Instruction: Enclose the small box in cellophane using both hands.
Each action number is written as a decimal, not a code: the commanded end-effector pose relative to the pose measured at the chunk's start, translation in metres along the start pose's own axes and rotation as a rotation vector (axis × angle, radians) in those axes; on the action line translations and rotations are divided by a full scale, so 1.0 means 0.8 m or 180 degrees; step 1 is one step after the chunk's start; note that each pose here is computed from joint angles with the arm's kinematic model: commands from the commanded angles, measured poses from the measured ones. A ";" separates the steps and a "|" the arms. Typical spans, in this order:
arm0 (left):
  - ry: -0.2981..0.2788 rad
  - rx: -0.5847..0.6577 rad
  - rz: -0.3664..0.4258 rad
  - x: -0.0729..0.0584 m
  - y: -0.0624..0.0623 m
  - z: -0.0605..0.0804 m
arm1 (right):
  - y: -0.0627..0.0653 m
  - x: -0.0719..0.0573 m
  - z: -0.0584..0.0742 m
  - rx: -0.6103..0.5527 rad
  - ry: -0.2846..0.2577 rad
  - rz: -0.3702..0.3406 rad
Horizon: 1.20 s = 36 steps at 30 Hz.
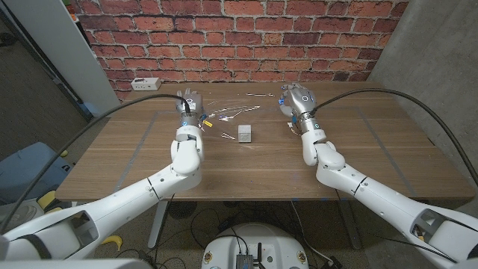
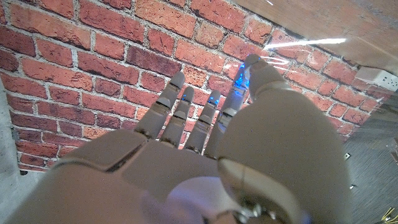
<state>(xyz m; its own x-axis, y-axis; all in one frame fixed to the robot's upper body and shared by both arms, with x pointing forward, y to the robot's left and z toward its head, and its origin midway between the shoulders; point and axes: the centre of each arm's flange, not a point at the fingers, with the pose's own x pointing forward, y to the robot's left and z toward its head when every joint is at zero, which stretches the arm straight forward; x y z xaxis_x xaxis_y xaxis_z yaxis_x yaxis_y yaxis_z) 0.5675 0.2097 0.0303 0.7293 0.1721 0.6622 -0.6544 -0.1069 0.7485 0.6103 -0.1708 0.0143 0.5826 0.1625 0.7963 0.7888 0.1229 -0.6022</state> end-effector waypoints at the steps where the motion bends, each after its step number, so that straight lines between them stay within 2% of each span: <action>1: 0.0014 0.0096 -0.0080 0.015 -0.013 0.013 | 0.018 0.020 -0.011 -0.0047 -0.0013 0.0137; 17: 0.0017 0.0280 -0.0180 0.026 -0.027 0.024 | 0.047 0.033 -0.018 -0.0059 0.0013 0.0381; 25: 0.0052 0.0387 -0.0161 0.035 -0.033 0.025 | 0.062 0.043 -0.021 -0.0051 0.0029 0.0431; 36: 0.0089 0.0549 -0.0151 0.046 -0.041 0.023 | 0.073 0.055 -0.021 -0.0059 0.0035 0.0452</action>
<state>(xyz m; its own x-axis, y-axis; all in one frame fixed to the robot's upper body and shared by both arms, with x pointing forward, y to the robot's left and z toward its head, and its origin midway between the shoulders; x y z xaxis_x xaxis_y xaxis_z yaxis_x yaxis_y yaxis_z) 0.6093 0.1983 0.0292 0.7559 0.1955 0.6248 -0.5869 -0.2206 0.7791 0.6707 -0.1742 0.0131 0.6803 0.1674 0.7136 0.7100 0.0916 -0.6983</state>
